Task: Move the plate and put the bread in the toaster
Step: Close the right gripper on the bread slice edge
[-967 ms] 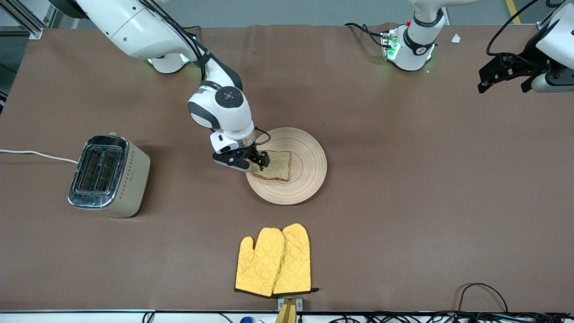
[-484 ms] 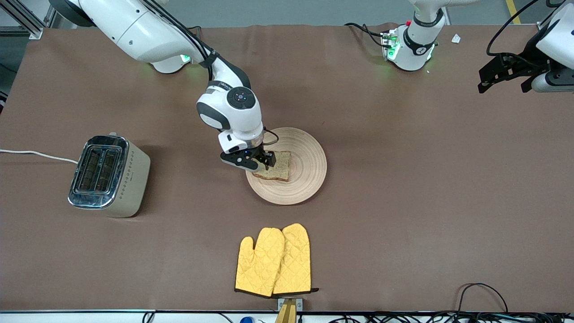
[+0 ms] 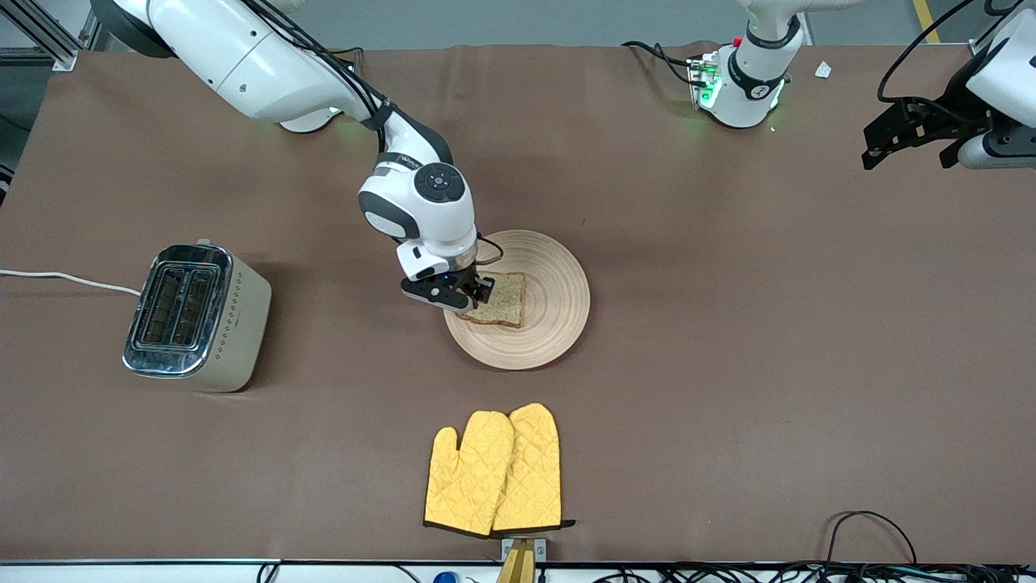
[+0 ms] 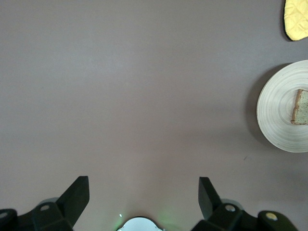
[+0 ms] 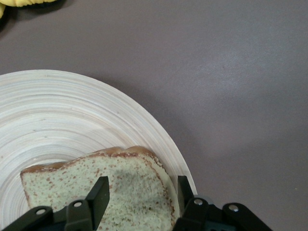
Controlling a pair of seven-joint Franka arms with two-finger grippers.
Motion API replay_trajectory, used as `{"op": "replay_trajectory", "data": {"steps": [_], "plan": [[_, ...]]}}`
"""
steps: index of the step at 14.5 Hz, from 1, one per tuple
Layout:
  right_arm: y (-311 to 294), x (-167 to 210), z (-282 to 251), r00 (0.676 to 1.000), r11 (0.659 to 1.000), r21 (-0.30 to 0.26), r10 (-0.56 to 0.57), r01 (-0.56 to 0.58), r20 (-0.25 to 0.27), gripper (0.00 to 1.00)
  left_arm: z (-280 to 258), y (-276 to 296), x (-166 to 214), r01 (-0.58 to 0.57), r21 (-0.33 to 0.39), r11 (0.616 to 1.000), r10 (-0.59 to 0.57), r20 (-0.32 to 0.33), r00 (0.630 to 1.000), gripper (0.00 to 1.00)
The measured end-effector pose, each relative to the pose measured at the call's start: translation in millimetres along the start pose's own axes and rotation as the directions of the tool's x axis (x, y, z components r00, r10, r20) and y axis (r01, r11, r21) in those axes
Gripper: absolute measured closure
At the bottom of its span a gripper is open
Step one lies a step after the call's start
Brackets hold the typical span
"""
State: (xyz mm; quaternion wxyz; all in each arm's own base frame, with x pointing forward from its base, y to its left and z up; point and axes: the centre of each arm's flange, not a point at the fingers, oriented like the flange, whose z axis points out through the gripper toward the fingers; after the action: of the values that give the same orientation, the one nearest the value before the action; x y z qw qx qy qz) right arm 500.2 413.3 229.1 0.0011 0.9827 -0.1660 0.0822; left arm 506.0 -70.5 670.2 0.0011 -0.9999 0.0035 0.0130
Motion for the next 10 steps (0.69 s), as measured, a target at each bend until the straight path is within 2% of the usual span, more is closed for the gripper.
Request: {"op": "replay_trajectory", "data": {"steps": [6,7,10], "plan": [[-1.2,-1.4,1.1,1.0,1.0,0.001,0.004,-0.004,0.003,0.37,1.5,0.0,1.5,0.0,0.0,1.0,0.0,0.0,1.0,0.0],[-1.4,-1.9,1.2,1.0,1.0,0.001,0.008,-0.008,0.004,0.44,1.9,0.0,1.9,0.0,-0.001,1.0,0.0,0.001,1.0,0.0],[-2.1,-3.6,2.0,1.0,1.0,0.0,0.017,-0.017,0.006,0.48,2.8,0.0,2.5,0.0,-0.001,1.0,0.0,0.003,1.0,0.0]]}}
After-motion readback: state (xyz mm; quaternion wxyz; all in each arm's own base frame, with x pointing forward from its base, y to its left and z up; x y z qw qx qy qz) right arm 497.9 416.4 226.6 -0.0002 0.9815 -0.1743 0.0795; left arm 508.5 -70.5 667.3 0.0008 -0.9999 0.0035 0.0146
